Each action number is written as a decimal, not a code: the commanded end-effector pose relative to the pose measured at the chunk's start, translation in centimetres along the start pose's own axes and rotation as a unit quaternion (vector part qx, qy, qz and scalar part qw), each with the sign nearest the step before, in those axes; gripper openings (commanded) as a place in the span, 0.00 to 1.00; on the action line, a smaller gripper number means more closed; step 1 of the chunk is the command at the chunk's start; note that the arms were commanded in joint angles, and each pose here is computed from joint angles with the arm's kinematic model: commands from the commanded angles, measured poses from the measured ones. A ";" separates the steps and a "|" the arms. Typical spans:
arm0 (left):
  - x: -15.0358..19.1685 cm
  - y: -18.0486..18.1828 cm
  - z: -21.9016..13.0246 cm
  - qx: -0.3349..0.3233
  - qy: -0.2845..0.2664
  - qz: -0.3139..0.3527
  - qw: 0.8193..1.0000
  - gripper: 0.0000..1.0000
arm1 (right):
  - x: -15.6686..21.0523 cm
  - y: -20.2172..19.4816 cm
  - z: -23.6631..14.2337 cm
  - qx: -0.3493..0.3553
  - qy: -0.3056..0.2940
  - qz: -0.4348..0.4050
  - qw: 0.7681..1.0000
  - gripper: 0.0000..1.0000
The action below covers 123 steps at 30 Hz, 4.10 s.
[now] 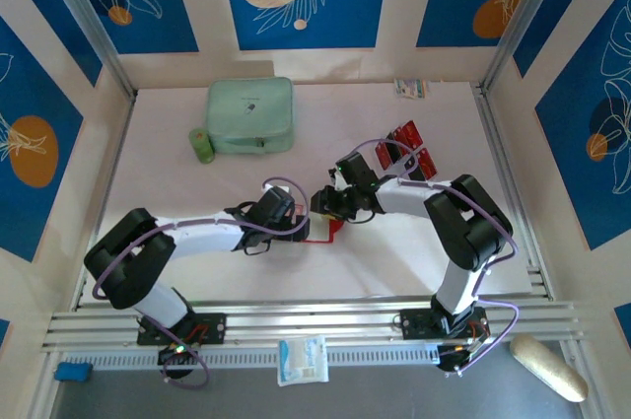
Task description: Put the credit cards into the card holder
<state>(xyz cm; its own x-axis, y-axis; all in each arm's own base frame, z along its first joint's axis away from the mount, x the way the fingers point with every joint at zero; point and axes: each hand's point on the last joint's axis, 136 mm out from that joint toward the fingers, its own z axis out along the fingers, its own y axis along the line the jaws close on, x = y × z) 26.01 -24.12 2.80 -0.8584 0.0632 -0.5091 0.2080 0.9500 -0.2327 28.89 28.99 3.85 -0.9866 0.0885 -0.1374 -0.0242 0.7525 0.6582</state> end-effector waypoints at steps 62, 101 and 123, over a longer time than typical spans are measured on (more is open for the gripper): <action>-1.4 3.4 -5.6 -0.022 -0.075 -0.019 0.997 1.00 | -0.1 8.3 5.1 -0.068 0.061 -0.001 0.996 0.50; 1.2 6.8 -2.3 -0.108 -0.043 -0.012 0.993 1.00 | -10.5 -5.2 -18.8 0.198 -0.150 -0.050 0.967 0.45; 1.7 7.0 -2.2 -0.108 -0.040 -0.014 0.993 0.99 | -12.4 -14.2 -23.7 0.379 -0.146 -0.027 0.914 0.29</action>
<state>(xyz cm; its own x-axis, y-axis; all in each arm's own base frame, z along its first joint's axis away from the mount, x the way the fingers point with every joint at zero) 25.06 -17.48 2.34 -0.8207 0.0339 -0.5703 0.0971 0.9920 -0.0806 37.24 2.02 13.36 -0.8972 0.1475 -0.4162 0.1656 0.9862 -0.0073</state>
